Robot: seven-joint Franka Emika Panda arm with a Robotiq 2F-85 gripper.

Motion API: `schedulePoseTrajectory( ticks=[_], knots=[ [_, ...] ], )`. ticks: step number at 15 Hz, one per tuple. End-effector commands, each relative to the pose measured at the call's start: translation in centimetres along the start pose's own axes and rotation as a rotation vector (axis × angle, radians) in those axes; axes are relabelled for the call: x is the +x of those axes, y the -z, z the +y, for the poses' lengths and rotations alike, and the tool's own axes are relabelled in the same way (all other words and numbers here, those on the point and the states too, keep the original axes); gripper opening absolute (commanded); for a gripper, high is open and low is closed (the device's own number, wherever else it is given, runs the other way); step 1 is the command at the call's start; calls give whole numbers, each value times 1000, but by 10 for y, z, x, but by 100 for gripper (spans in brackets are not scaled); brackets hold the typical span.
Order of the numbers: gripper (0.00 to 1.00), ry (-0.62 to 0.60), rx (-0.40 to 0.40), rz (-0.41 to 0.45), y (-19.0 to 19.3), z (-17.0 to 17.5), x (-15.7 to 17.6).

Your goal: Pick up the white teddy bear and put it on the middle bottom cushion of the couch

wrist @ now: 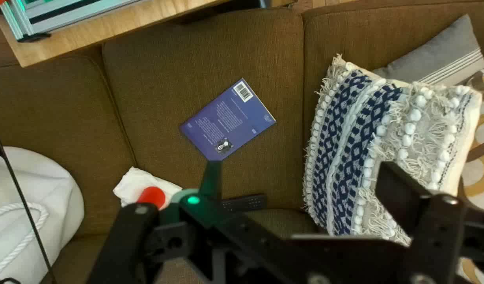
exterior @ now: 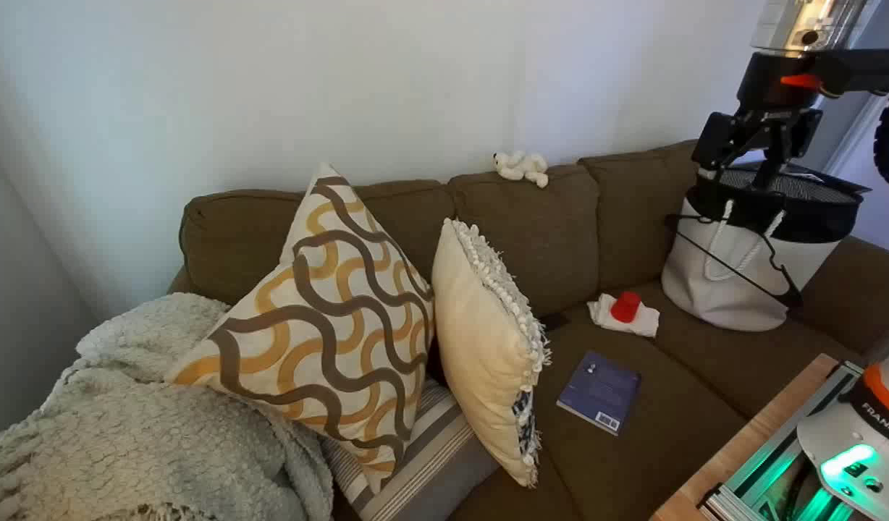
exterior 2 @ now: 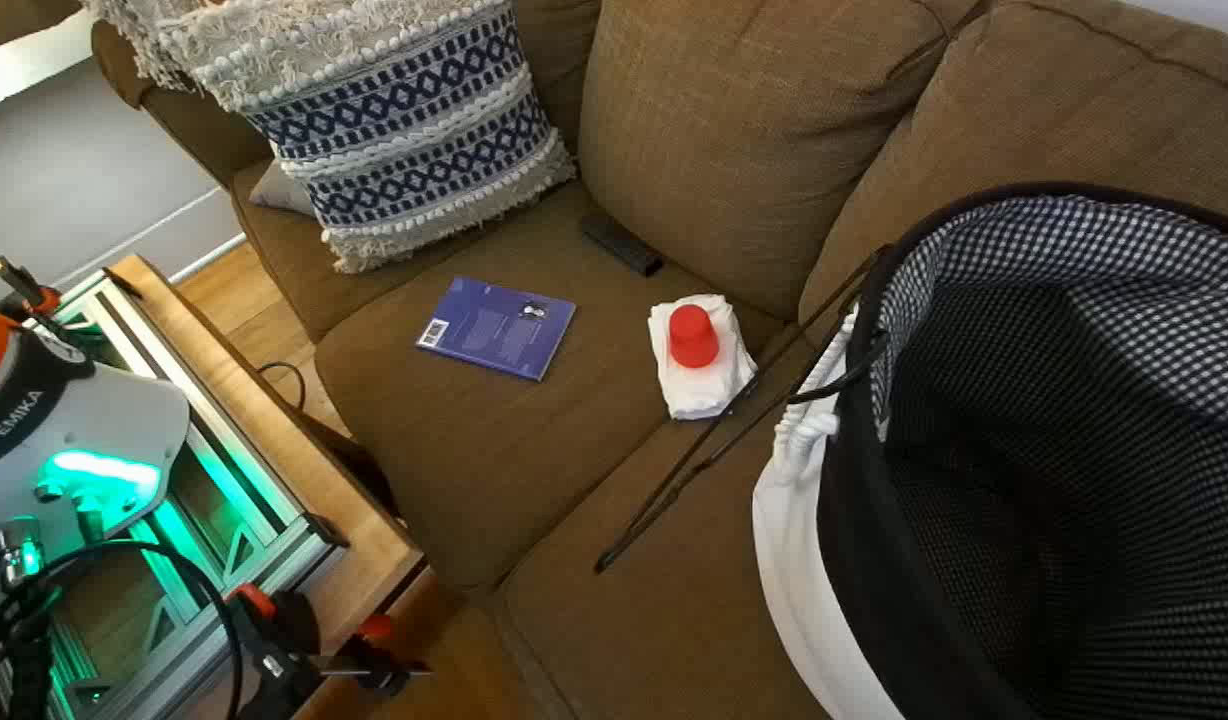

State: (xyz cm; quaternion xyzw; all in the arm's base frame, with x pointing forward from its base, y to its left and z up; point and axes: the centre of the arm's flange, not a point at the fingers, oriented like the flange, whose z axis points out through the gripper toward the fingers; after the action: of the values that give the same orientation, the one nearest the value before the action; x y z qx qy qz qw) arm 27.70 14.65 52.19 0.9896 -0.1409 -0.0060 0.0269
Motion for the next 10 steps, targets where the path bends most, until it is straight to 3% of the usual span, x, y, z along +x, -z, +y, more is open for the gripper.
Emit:
schedulePoseTrajectory(
  ticks=[1, 2, 10],
  knots=[
    [100, 0, 0, 0, 0, 0, 0],
    [100, -41, -6, -2, -5, 42, 20],
    [100, -305, -15, -76, -67, 165, 124]
  ],
)
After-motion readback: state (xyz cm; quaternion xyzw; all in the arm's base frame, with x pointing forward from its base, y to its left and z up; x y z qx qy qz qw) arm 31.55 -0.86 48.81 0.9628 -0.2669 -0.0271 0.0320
